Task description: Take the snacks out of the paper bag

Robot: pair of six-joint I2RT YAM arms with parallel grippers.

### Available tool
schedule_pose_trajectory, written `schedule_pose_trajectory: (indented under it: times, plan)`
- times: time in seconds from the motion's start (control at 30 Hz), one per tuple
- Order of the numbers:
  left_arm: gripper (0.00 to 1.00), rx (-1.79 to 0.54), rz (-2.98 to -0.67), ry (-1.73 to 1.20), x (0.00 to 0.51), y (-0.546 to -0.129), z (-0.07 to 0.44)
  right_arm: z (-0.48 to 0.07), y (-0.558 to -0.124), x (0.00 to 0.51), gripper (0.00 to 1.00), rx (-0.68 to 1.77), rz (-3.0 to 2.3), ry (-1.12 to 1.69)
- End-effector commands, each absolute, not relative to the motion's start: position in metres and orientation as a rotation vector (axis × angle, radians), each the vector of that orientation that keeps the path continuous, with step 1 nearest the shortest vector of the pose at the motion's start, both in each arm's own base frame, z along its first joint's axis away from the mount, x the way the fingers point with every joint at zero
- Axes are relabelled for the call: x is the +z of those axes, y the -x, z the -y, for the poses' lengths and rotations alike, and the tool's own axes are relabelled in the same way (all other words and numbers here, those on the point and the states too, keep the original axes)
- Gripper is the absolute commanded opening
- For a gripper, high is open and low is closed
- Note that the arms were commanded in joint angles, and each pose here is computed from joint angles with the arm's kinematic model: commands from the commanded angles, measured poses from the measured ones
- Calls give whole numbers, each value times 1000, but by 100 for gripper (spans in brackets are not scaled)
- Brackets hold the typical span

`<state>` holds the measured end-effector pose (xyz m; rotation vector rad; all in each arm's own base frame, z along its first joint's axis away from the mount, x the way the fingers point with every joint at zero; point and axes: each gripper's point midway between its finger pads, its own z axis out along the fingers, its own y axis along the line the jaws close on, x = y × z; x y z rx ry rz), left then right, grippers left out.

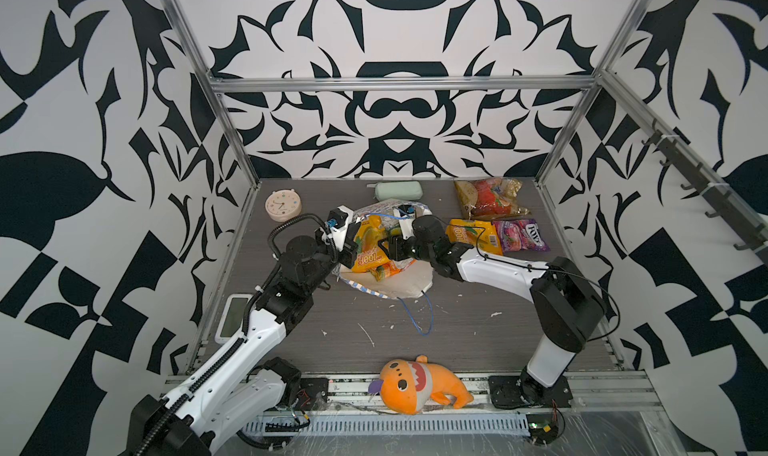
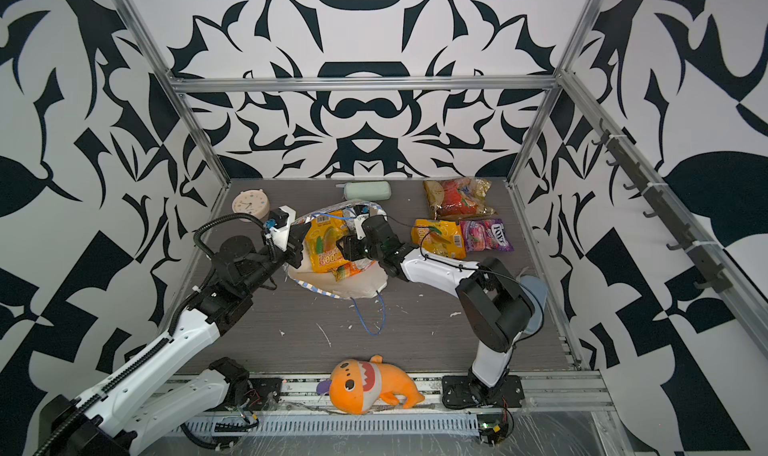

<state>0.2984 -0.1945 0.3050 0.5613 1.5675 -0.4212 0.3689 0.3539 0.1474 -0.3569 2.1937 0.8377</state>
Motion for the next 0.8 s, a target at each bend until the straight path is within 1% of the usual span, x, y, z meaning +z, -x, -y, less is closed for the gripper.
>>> schedule_pose_trajectory:
  times: [0.0,0.1,0.3,0.47,0.6,0.7,0.77]
  plan:
    - [0,-511,-1537,-570,312,-287,202,-349,-379,147,60,762,-2239,300]
    - [0,-511,-1540,-562,312,-285,200,-345,-378,142,60,702,-2276,278]
    - [0,-519,-1544,-548,307,-286,200,-365,-374,119,60,809,-2365,274]
    - [0,-519,-1549,-550,307,-287,200,-386,-375,114,62,928,-2361,277]
    - [0,-516,-1541,-548,309,-286,199,-385,-376,112,62,869,-2384,286]
    - [0,-513,-1542,-544,308,-286,198,-389,-374,107,62,874,-2414,305]
    - [0,-510,-1543,-538,307,-287,198,-392,-373,102,59,897,-2427,310]
